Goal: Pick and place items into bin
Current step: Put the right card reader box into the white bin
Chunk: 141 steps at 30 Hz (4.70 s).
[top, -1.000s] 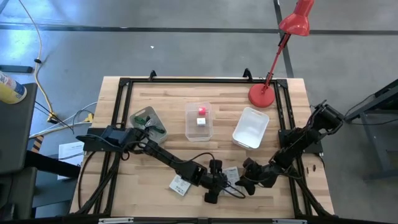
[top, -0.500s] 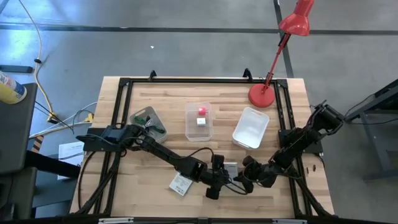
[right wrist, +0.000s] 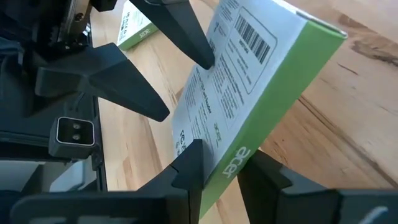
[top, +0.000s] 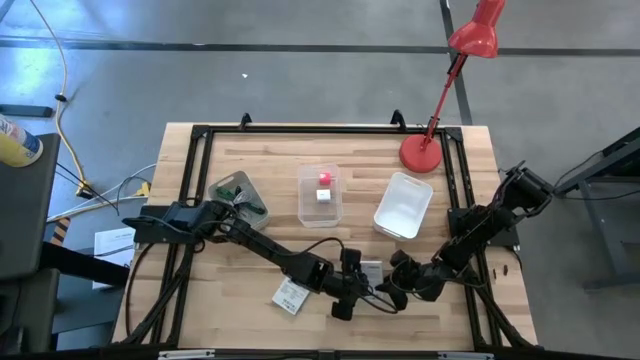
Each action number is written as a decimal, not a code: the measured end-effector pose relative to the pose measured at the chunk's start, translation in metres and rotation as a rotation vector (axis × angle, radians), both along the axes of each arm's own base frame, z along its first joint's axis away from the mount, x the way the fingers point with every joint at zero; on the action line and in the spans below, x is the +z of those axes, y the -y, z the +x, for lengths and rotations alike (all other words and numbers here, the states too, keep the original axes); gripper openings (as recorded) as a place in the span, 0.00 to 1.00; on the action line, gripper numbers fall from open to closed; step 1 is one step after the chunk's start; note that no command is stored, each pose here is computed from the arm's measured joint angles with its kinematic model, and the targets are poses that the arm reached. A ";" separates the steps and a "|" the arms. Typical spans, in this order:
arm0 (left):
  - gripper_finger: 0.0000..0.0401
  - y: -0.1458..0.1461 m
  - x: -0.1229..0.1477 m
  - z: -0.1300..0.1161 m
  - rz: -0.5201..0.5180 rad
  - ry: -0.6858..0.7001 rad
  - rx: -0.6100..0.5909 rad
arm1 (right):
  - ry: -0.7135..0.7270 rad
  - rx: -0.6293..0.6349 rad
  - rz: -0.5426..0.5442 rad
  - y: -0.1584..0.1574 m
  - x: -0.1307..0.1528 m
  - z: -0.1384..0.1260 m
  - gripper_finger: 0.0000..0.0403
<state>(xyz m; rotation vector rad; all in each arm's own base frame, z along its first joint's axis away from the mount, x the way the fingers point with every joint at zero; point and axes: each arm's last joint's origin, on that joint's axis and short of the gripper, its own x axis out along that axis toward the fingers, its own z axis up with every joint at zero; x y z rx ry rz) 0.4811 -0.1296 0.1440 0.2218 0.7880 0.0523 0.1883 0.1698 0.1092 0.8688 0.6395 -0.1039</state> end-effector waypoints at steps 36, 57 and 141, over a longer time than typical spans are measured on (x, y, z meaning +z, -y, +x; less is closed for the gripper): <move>0.58 -0.014 0.045 -0.034 0.215 -0.185 0.040 | 0.075 0.038 -0.071 -0.005 0.005 -0.002 0.20; 0.58 -0.023 0.037 -0.055 0.307 -0.352 0.210 | 0.171 0.031 -0.155 -0.001 0.026 -0.004 0.13; 0.58 -0.023 0.043 -0.108 0.573 -0.529 0.567 | 0.339 -0.201 -0.557 0.091 0.121 -0.098 0.11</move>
